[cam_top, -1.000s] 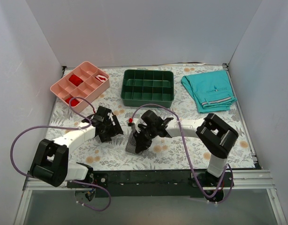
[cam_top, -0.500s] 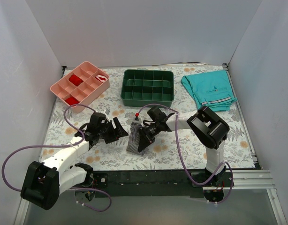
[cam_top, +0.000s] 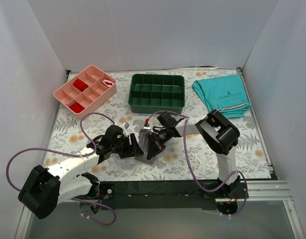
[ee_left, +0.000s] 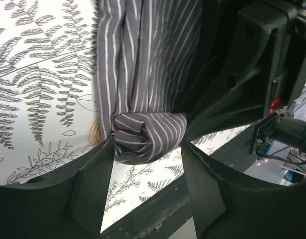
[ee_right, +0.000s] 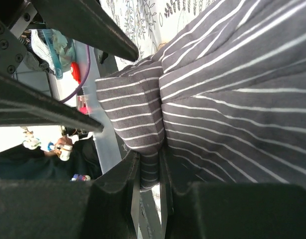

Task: Roll the underwear
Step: Roll the underwear to the center of the board.

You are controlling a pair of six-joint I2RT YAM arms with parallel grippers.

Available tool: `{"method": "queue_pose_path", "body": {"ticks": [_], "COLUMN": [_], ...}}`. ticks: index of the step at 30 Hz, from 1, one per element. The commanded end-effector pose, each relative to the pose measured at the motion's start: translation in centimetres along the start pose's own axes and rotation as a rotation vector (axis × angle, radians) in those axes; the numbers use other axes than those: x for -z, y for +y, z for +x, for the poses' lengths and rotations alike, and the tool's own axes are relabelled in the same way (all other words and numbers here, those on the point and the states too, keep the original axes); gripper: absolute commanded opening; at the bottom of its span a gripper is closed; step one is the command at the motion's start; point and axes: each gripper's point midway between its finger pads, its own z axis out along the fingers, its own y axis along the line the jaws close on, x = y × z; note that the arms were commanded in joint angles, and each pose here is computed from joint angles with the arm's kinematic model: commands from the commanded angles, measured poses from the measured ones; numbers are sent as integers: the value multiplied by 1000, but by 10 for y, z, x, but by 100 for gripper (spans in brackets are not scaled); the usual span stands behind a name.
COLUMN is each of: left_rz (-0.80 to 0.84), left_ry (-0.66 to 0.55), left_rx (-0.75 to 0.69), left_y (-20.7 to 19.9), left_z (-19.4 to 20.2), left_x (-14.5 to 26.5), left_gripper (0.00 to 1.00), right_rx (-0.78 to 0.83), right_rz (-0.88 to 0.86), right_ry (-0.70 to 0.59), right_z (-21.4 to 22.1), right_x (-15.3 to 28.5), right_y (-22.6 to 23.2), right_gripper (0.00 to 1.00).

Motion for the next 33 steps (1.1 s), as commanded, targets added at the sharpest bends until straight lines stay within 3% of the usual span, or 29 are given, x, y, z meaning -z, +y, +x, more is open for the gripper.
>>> {"method": "queue_pose_path", "body": {"ticks": [1,13,18,23,33], "left_rz": [-12,-137,-204,-264,-323], "left_ry": [-39,-38,-5,15,51], "left_rx": [5,44,74,95,117], "left_y": [4,30,47,61,75], "left_z": [-2,0,8,13,24], "left_x": [2,-10,-18,-23,-26], "left_gripper": [55,49,48,47,44], "right_rx": [-31,-12,51,122,237], "right_rz": [41,31,24,126,370], "right_ry": [-3,-7,-31,-91,-228], "right_z": [-3,-4,-12,-18,-24], "right_x": [1,3,9,21,51], "right_y": [-14,-9,5,8,-1], "right_gripper": [7,11,26,43,48]}}
